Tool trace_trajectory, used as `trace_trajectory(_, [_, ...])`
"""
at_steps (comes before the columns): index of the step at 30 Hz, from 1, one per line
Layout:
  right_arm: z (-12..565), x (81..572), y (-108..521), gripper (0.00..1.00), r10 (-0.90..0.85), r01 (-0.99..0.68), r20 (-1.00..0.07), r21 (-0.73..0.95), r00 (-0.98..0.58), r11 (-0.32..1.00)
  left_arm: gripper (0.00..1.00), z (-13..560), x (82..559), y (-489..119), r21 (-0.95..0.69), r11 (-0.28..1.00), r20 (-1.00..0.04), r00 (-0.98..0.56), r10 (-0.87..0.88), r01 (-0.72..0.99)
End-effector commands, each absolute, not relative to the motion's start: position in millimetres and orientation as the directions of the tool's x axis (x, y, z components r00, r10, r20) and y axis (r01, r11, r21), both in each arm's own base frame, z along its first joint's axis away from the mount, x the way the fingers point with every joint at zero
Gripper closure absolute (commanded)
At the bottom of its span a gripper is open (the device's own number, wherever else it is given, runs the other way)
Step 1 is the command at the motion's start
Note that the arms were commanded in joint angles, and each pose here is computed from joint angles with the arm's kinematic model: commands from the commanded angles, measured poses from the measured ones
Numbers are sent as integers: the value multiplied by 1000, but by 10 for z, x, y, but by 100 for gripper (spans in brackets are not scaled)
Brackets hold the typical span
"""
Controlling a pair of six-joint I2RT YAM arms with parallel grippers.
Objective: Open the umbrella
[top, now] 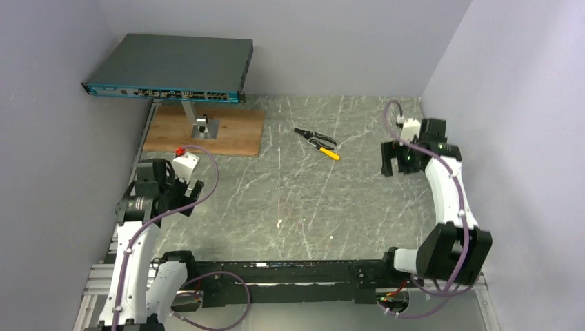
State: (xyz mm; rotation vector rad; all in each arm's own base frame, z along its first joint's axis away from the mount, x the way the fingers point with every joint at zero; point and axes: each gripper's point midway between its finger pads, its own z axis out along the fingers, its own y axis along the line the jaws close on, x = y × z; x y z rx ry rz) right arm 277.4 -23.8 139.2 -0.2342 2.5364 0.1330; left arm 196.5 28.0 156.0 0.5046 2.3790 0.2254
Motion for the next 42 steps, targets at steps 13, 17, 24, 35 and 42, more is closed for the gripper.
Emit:
trace_trajectory(13, [1602,4454,-1717,0,5,76,-532,-112,-847,991,0,2251,2582,33,224,905,-714,-571,406,362])
trace_trajectory(17, [1429,4649,-1854,0,4,82,-507,-131,-862,988,0,2232,2617,-5,210,898,-711,-571,411,386])
trace_trajectory(24, [1153,4805,-2052,0,-32,59,-471,-177,-881,982,0,2267,2709,-20,207,889,-704,-569,426,409])
trace_trajectory(35, [797,4659,-2250,0,-66,22,-407,-207,-911,978,0,2235,2807,-89,161,887,-701,-582,411,433])
trace_trajectory(42, [638,4617,-2072,1,-49,-22,-377,-76,-925,997,0,2229,2783,-92,161,883,-697,-583,418,440])
